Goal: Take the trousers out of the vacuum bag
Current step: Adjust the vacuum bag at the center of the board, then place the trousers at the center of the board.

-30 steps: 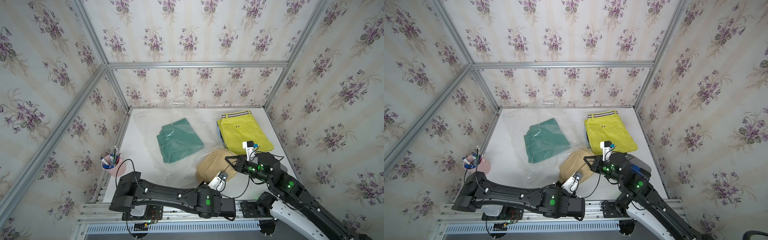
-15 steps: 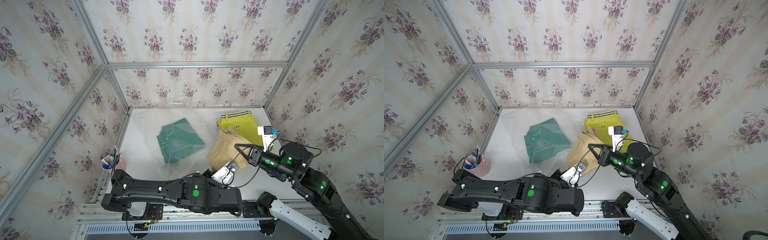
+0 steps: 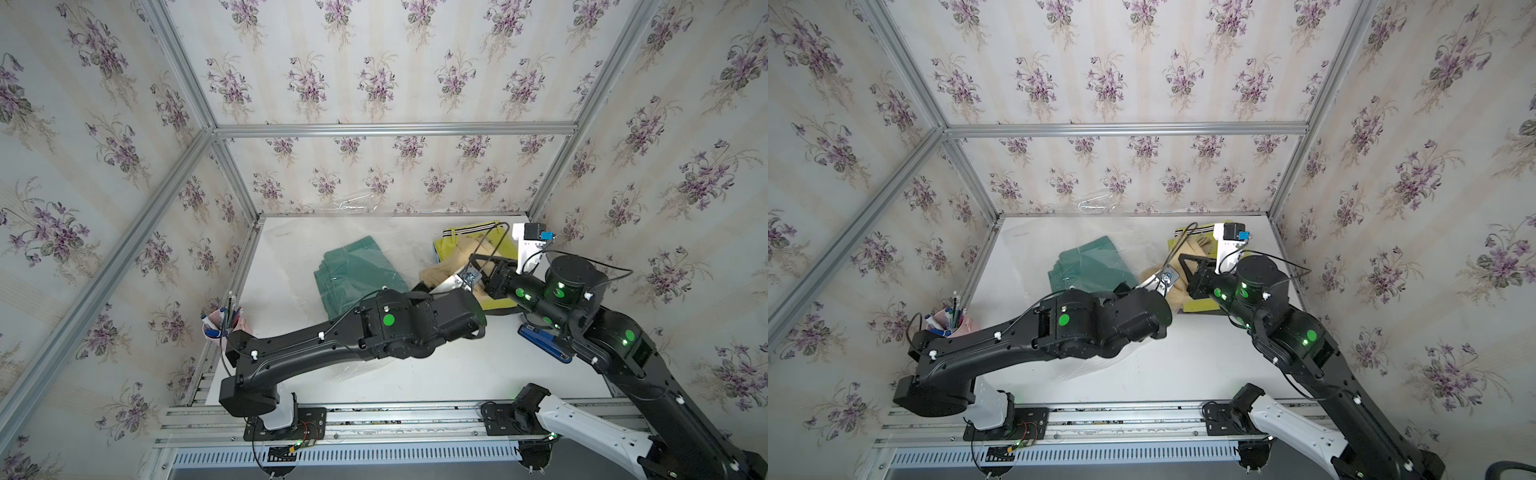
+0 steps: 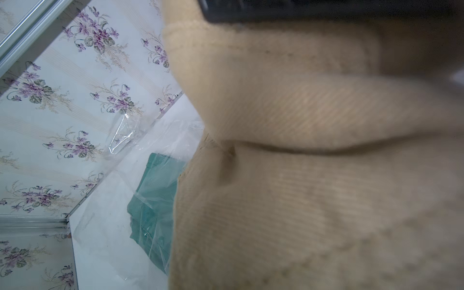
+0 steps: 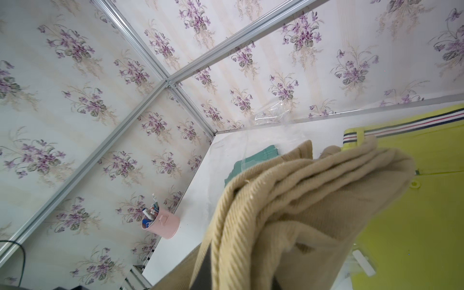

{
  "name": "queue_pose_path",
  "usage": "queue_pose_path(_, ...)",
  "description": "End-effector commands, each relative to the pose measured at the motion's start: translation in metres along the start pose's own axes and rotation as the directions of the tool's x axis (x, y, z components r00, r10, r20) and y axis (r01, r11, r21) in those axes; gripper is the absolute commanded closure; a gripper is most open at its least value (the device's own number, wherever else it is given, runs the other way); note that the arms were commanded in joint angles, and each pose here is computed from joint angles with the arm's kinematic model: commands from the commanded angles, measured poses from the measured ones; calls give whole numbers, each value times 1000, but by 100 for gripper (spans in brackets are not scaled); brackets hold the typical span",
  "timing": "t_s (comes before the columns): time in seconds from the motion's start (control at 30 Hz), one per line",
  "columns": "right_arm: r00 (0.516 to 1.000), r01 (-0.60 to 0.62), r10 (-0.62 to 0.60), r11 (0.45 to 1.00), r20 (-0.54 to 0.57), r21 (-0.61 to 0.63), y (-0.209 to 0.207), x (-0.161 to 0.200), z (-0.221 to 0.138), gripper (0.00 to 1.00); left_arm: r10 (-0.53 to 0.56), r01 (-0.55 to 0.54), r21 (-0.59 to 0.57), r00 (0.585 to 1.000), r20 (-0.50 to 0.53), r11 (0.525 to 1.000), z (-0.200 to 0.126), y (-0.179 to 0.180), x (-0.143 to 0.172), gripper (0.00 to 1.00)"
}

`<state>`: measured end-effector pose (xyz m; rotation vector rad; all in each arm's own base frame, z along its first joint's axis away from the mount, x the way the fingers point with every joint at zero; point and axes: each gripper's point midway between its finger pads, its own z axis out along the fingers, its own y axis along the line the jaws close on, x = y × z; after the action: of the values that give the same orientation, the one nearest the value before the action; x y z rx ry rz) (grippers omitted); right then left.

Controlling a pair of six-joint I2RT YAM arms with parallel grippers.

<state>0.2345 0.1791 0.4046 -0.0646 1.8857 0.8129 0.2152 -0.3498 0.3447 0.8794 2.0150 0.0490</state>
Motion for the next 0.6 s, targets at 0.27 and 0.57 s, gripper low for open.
queue_pose_path(0.27, 991, -29, 33, 999, 132, -36, -45, -79, 55, 100, -97, 95, 21, 990, 100, 995, 63, 54, -66, 93)
queue_pose_path(0.57, 984, -97, 116, 986, 136, -136, -97, -115, 103, 100, -106, 112, -31, 981, 162, 993, 128, 102, -107, 92)
